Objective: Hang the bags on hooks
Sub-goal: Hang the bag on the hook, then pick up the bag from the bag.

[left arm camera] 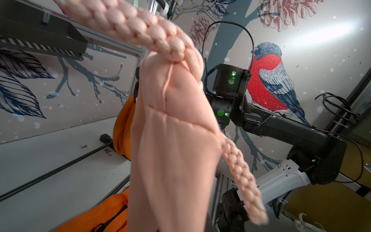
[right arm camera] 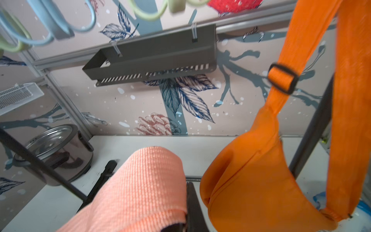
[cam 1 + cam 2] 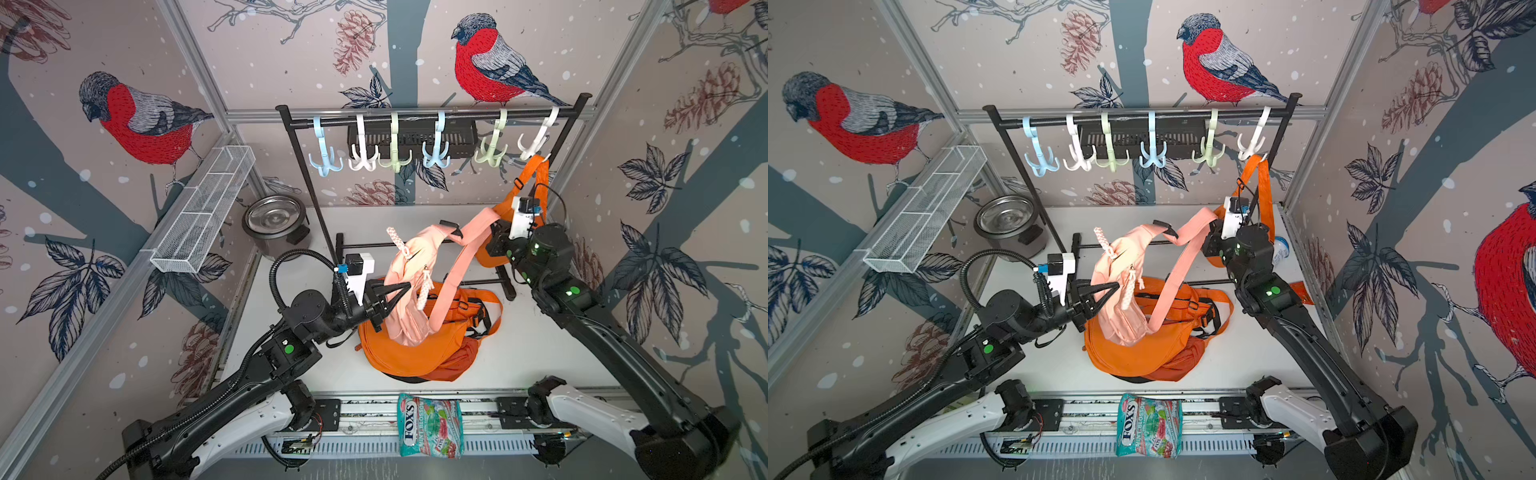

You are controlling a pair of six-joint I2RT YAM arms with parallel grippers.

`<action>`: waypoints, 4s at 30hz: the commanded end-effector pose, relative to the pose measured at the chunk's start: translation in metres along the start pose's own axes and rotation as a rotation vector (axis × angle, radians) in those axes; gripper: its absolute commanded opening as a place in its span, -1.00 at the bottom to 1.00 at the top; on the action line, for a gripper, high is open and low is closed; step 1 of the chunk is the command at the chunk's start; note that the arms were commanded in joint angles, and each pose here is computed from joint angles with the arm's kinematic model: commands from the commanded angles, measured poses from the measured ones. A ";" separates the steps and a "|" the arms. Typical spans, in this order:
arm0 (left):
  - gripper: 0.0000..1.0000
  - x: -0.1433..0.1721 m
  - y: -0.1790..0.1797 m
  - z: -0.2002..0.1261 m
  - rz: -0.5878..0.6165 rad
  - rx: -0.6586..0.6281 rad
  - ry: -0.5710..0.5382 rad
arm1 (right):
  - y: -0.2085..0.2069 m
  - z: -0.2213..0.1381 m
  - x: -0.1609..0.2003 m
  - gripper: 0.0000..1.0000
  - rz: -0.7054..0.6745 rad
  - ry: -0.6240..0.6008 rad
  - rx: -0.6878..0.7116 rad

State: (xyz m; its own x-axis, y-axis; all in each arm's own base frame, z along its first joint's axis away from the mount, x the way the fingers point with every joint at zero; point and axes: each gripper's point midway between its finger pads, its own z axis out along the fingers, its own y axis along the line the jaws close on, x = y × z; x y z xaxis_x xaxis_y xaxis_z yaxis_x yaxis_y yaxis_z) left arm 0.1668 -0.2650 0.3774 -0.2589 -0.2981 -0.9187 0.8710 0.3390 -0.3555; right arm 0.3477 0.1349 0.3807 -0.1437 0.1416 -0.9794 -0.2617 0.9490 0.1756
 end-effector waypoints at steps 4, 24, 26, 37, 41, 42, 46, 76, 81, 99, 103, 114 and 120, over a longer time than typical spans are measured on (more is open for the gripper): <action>-1.00 -0.051 -0.017 0.000 -0.003 0.078 -0.254 | -0.017 0.003 -0.045 -0.97 -0.068 0.003 0.106; -1.00 -0.081 -0.037 0.040 -0.012 0.148 -0.306 | -0.035 0.063 -0.118 -0.98 -0.124 0.054 0.170; -1.00 -0.082 -0.038 0.043 -0.016 0.153 -0.304 | -0.036 0.071 -0.114 -0.98 -0.128 0.078 0.173; -1.00 -0.059 -0.022 0.052 -0.087 0.101 -0.244 | -0.041 0.090 -0.067 -0.98 -0.135 0.200 0.160; -1.00 -0.043 -0.013 0.058 -0.130 0.073 -0.182 | -0.042 0.087 -0.055 -0.96 -0.123 0.212 0.154; -1.00 -0.039 -0.012 0.059 -0.133 0.067 -0.168 | -0.042 0.086 -0.054 -0.94 -0.119 0.211 0.154; -1.00 -0.022 -0.003 0.060 -0.169 0.044 -0.138 | -0.044 0.078 -0.050 -0.78 -0.113 0.201 0.155; 0.51 0.025 0.042 0.047 -0.162 -0.185 -0.016 | -0.040 0.017 -0.040 -0.10 -0.098 0.130 0.146; 0.52 0.021 0.044 0.038 -0.146 -0.212 -0.034 | -0.027 0.004 -0.032 0.04 -0.110 0.130 0.108; 0.55 0.030 0.087 -0.002 -0.182 -0.459 -0.045 | 0.115 -0.067 0.088 0.63 -0.444 0.341 -0.364; 0.55 0.040 0.121 -0.022 -0.284 -0.592 -0.034 | 0.148 -0.092 0.139 0.68 -0.501 0.453 -0.502; 0.55 0.055 0.153 -0.070 -0.380 -0.748 -0.086 | 0.201 -0.158 0.259 0.87 -0.545 0.716 -0.744; 0.55 0.041 0.138 -0.072 -0.340 -0.664 -0.135 | 0.220 -0.179 0.299 0.88 -0.586 0.816 -0.820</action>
State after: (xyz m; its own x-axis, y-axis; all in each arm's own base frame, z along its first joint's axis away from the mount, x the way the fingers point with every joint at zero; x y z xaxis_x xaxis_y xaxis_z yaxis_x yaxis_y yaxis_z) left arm 0.2480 -0.1682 0.2670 -0.4132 -0.5560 -0.7212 0.2741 0.6793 -0.6808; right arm 0.0869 0.3224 0.1455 -0.2532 -0.7350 -0.6291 -0.9416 0.3363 -0.0139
